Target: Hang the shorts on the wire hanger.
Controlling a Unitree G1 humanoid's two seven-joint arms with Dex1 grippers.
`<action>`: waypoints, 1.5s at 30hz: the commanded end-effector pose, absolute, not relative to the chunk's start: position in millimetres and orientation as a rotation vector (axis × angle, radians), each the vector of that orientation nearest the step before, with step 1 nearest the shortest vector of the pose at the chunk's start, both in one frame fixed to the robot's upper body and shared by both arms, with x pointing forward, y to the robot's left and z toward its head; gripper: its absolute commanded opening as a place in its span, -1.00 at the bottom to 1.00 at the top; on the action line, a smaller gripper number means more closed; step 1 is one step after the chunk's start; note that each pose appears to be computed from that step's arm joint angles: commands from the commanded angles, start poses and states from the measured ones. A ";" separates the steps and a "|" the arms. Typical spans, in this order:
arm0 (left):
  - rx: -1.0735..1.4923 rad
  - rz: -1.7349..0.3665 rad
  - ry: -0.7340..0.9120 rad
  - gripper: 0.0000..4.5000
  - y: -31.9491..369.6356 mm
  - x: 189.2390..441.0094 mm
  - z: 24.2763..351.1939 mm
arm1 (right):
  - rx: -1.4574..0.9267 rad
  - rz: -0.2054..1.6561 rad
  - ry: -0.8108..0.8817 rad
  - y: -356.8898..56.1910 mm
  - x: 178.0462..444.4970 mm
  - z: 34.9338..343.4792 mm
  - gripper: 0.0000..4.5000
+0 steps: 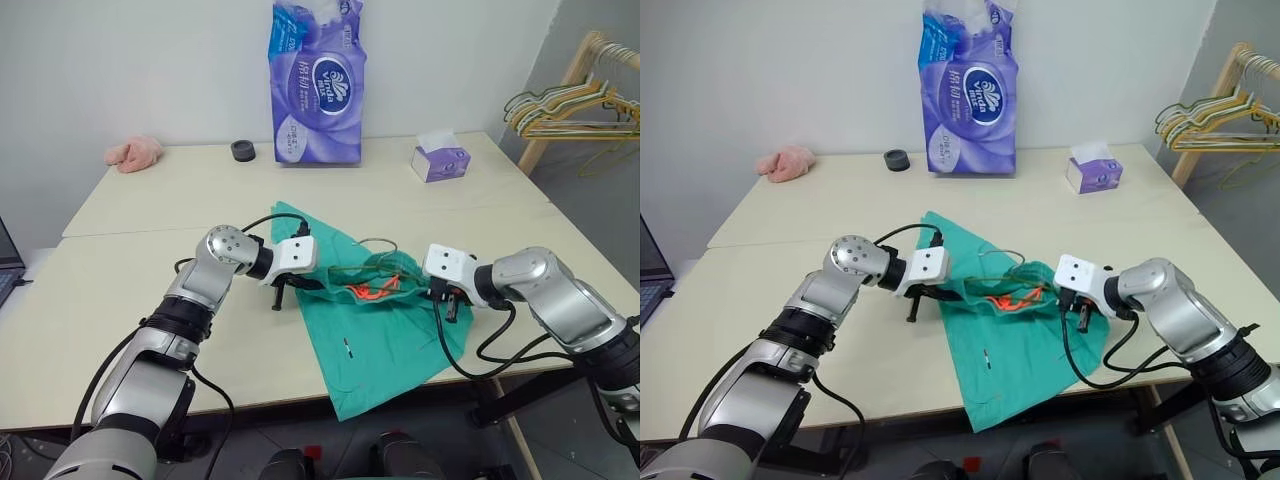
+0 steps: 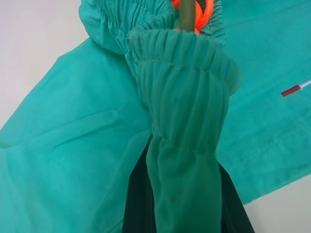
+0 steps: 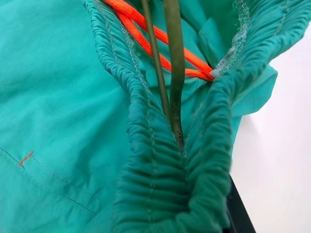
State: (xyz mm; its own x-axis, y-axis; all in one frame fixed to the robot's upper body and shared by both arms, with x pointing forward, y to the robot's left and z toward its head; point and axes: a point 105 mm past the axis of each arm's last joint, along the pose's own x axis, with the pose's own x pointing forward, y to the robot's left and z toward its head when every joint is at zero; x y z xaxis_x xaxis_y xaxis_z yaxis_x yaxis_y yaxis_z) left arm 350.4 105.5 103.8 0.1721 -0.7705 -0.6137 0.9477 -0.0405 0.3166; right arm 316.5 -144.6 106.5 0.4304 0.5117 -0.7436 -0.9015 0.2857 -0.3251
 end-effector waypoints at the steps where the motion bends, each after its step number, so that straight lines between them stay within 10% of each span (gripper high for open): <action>1: 0.697 -1.422 0.155 -1.00 90.3 351.5 129.9 | -0.828 1.017 0.496 -138.6 318.7 124.3 -0.97; 11: 0.662 -1.422 0.165 0.23 101.2 353.6 136.8 | -0.829 1.014 0.486 -141.7 314.8 130.4 -1.00; 22: 0.434 -1.256 0.231 0.23 154.9 380.2 171.5 | -0.823 0.959 0.499 -167.6 302.9 145.9 -1.00; 37: 0.479 -1.351 0.336 0.23 128.7 374.5 131.5 | -0.808 0.969 0.494 -166.0 292.6 158.4 -1.00; 45: 0.515 -1.236 0.267 -0.69 130.6 394.7 135.4 | -0.799 0.969 0.503 -165.8 287.6 156.8 -1.00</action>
